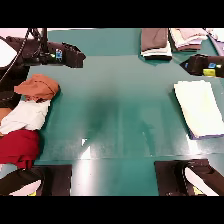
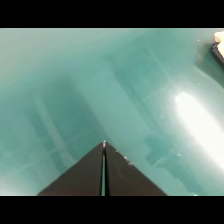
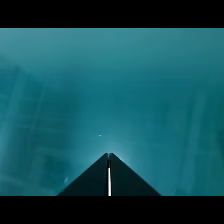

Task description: Fold the shirts.

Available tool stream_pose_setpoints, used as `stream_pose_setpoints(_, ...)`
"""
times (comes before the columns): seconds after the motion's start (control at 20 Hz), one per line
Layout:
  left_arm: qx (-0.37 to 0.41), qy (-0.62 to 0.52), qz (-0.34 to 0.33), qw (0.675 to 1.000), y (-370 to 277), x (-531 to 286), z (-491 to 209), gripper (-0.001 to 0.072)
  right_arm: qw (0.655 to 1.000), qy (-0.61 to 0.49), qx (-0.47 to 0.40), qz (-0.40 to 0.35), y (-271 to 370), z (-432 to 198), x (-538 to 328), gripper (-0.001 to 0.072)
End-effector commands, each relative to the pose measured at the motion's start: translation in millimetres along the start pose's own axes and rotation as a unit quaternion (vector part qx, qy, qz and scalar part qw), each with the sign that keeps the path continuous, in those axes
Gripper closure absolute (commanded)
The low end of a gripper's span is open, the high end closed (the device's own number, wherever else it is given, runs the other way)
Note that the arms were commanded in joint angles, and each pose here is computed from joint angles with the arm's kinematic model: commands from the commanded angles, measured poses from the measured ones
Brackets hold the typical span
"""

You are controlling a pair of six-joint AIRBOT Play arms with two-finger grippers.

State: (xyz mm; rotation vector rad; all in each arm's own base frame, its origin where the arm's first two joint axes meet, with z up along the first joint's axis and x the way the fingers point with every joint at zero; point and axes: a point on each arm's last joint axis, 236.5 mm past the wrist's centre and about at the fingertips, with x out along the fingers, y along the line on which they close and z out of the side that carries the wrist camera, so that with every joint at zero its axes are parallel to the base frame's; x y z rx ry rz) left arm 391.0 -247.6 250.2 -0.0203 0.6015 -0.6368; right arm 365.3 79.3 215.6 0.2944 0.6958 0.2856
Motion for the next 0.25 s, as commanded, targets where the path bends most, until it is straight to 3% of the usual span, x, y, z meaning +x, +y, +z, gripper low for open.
stream_pose_setpoints(0.0,0.000,0.000,0.000,1.000,-0.2,0.2,0.0,0.0687,0.998,-0.005,-0.045,0.040,38.0,-1.2,5.3,0.0692)
stream_pose_setpoints(0.2,0.000,0.000,0.000,1.000,-0.2,0.2,0.0,0.0687,0.998,-0.001,-0.045,0.041,38.2,-3.3,5.0,0.0691)
